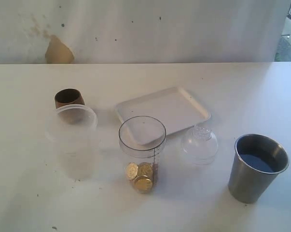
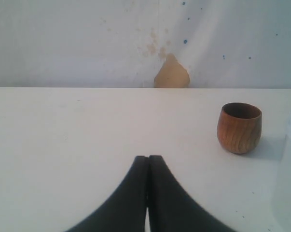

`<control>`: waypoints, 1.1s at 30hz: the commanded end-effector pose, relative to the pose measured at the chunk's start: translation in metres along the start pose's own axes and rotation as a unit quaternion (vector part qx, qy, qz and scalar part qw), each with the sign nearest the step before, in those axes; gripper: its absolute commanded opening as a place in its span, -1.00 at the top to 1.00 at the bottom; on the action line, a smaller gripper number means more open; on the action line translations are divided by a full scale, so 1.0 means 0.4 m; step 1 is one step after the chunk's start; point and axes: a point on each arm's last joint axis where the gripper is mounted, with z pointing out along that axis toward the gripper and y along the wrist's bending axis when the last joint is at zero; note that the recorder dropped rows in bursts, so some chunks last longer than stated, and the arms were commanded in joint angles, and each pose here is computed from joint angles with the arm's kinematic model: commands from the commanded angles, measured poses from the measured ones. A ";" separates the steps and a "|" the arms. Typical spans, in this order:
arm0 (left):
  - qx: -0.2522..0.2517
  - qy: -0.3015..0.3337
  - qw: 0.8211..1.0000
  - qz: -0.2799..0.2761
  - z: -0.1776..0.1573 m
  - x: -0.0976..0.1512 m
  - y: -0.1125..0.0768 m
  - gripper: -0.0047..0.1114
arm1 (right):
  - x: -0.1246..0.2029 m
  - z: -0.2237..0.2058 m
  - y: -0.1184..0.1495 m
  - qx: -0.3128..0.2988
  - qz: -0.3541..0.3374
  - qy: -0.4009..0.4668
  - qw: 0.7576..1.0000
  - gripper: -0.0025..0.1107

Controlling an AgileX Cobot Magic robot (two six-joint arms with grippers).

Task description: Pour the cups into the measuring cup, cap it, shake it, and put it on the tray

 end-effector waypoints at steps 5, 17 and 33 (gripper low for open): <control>0.001 -0.001 1.000 -0.001 0.000 0.002 0.000 0.92 | 0.003 0.000 -0.001 0.001 -0.004 -0.001 1.000 0.96; 0.001 -0.001 1.000 -0.001 0.000 0.002 0.000 0.92 | -0.002 0.000 -0.008 0.016 -0.091 -0.012 0.996 0.96; 0.001 -0.001 1.000 -0.001 0.000 0.002 0.000 0.92 | -0.104 -0.030 0.035 -0.051 -0.118 -0.254 0.959 0.96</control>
